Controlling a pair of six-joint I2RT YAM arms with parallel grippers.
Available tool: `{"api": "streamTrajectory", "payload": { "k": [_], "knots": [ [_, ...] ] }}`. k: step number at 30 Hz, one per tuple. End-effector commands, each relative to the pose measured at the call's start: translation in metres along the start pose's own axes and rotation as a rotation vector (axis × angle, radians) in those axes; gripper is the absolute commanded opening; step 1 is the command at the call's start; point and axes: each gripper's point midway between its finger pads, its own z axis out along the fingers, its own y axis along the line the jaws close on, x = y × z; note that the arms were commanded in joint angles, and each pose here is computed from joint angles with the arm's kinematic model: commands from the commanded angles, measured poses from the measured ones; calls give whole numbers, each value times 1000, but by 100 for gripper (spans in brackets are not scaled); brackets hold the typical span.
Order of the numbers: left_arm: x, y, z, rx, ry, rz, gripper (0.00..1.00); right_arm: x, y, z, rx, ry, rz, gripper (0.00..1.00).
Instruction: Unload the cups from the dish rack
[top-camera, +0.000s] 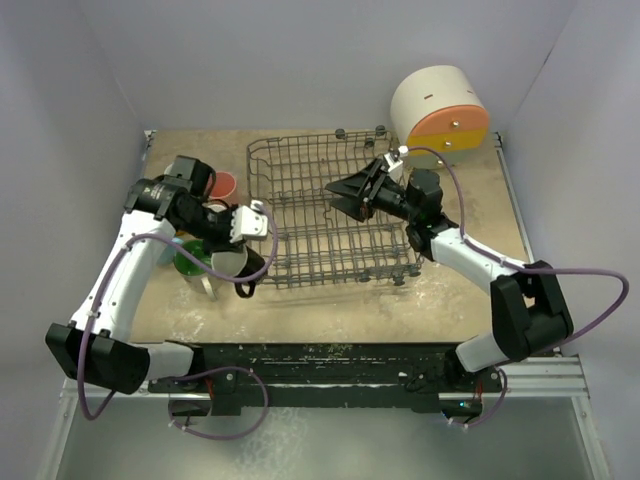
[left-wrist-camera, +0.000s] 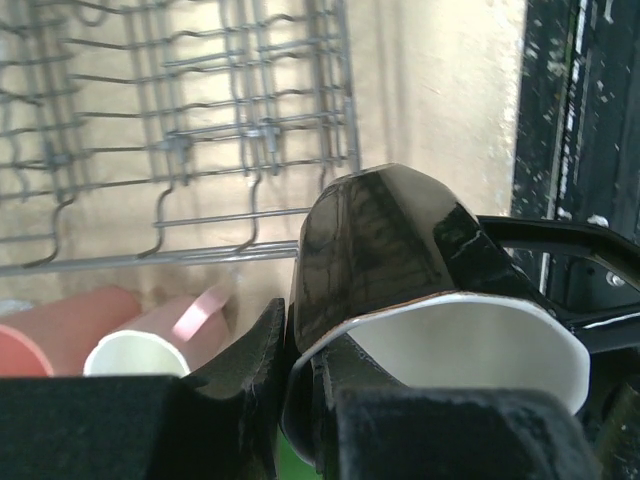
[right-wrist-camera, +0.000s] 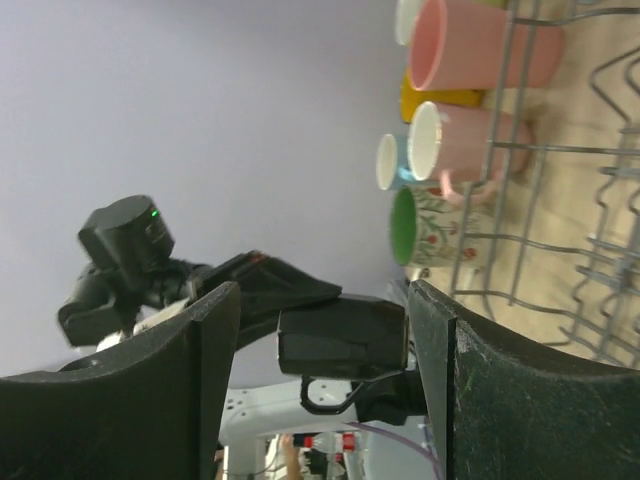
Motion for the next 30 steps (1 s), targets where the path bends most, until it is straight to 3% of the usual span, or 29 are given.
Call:
{"api": "streamTrajectory", "payload": {
  "k": [1,14,30],
  "knots": [
    [6,-15,15,50,65,88,0,-6,7,-7,68,8,-167,71],
    [42,-42,73,194,244,107,0,-30,17,-32,266,-101,-410,74],
    [58,-54,118,263,327,139,0,-27,18,-74,393,-174,-477,75]
  ]
}}
